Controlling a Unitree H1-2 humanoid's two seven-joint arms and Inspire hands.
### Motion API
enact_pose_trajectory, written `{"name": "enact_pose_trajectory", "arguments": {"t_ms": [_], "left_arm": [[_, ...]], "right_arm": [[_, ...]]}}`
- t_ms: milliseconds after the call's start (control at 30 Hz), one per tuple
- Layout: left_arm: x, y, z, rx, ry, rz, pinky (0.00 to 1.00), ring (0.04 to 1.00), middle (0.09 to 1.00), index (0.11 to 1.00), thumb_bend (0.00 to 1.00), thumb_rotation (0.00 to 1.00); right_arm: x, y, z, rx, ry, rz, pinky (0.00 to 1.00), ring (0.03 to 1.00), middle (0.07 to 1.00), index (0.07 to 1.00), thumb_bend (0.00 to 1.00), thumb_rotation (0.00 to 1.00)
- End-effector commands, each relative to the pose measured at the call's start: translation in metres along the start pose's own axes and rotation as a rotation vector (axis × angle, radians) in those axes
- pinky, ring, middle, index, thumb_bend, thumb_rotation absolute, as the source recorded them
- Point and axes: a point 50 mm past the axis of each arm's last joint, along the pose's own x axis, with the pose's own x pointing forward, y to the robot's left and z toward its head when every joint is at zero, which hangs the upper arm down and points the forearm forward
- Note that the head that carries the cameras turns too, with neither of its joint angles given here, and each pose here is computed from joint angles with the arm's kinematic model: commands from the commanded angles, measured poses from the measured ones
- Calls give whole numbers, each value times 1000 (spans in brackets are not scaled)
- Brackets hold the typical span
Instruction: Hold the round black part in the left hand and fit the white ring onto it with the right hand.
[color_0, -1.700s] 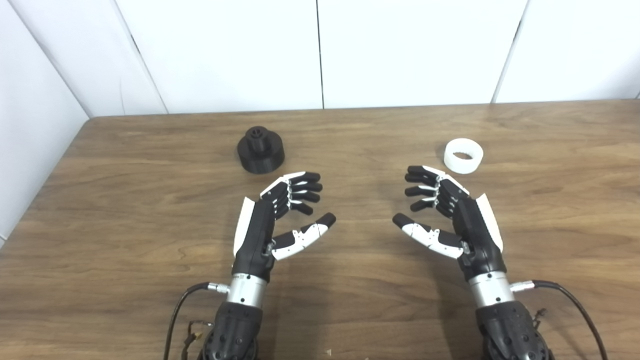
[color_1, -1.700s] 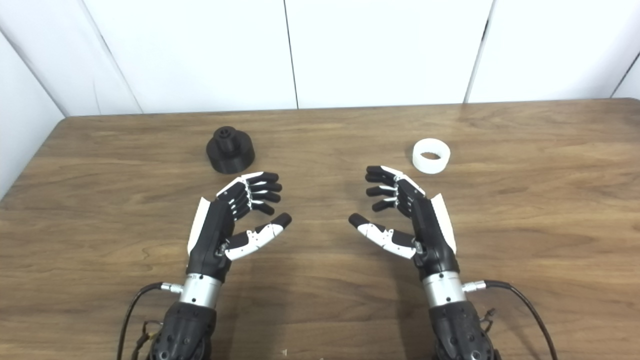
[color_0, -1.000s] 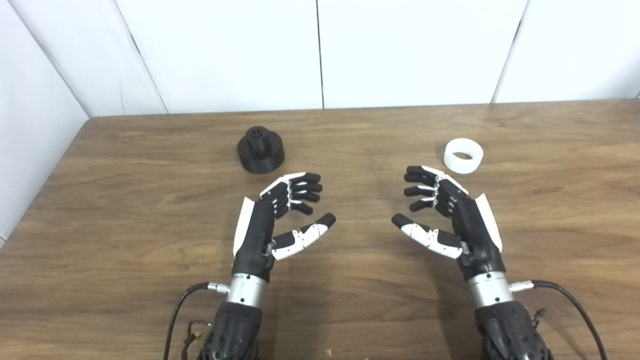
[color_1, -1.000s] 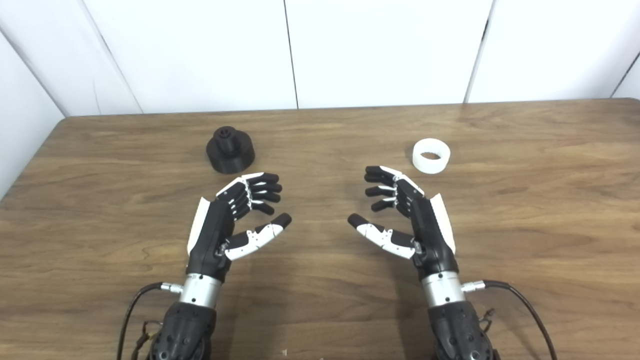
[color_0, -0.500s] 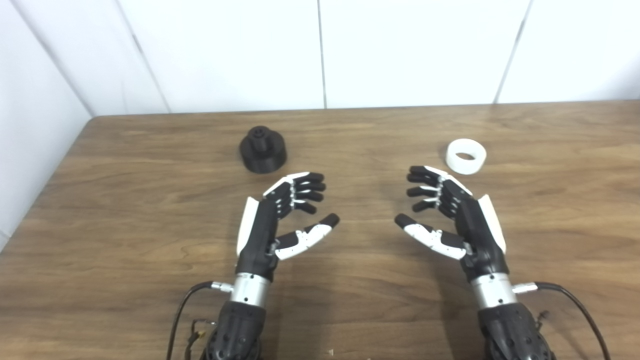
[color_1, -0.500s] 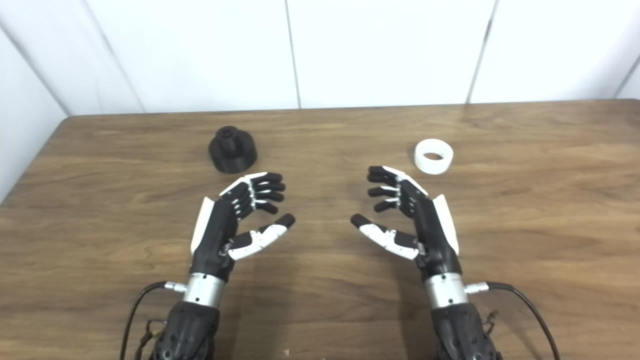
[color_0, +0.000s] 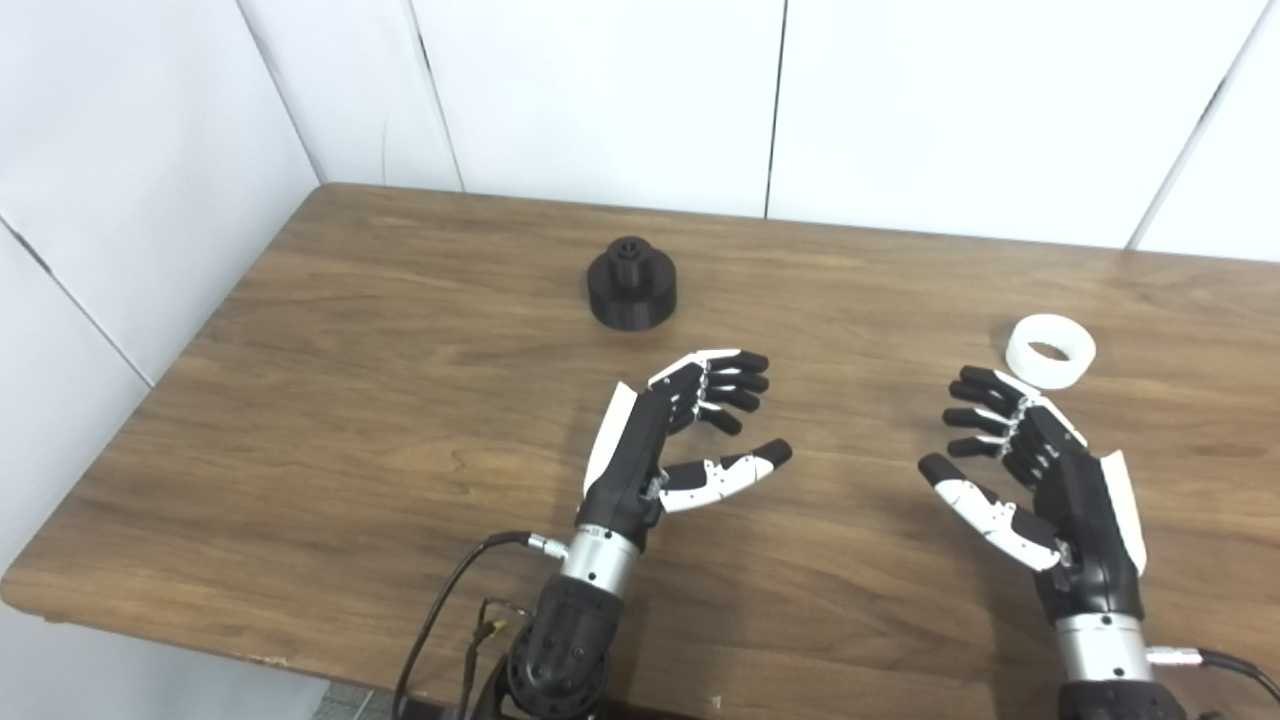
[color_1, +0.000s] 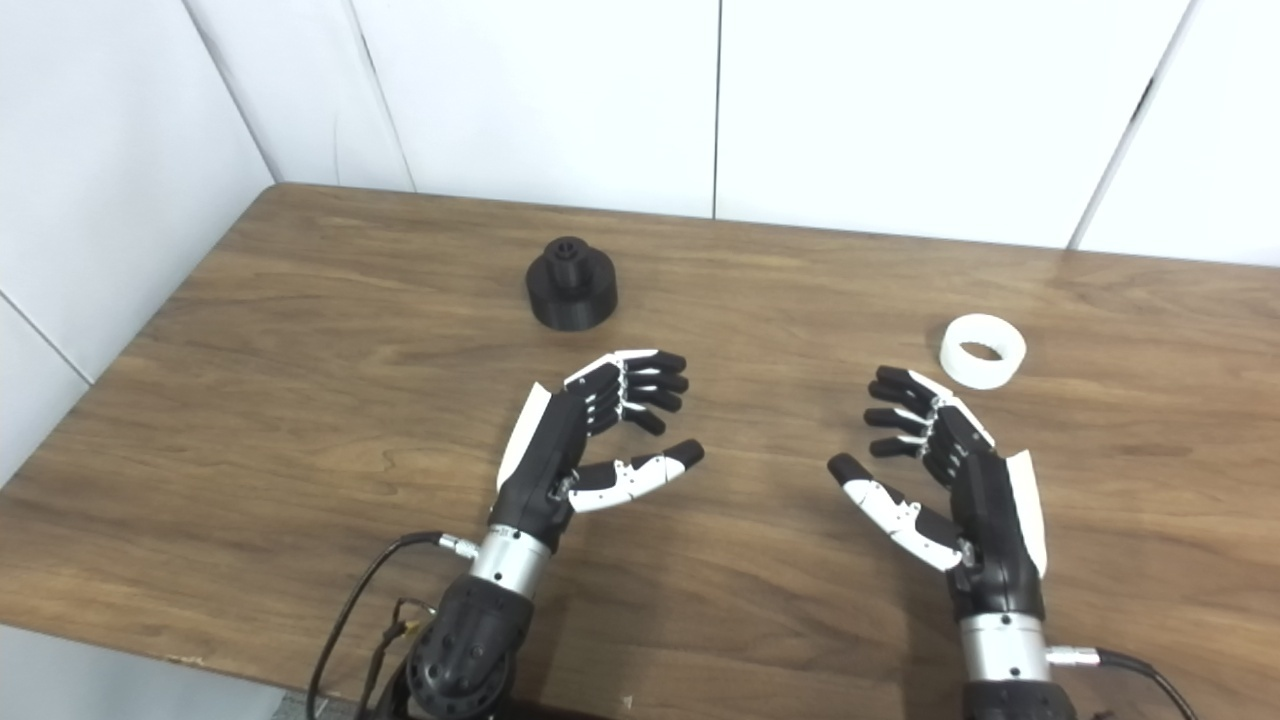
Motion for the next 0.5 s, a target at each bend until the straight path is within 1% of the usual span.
{"name": "enact_pose_trajectory", "arguments": {"t_ms": [0,100,233,367,467], "left_arm": [[10,-2,14,-5,-80,10,540,638,675,681,641,121],[9,0,14,-1,-75,16,541,640,679,683,644,122],[11,5,14,33,-87,34,546,635,677,679,644,132],[14,13,16,55,-90,60,525,626,685,671,644,143],[17,21,21,90,-93,75,528,640,694,674,645,172]], "right_arm": [[-3,-5,7,-14,-65,12,587,697,753,761,659,261],[-3,-5,7,-20,-69,14,594,700,753,762,655,262],[-3,-5,6,-13,-63,12,593,700,754,761,660,249],[-2,-5,6,-18,-65,14,591,697,756,762,655,256],[-2,-4,6,-17,-66,13,586,696,755,760,655,258]]}}
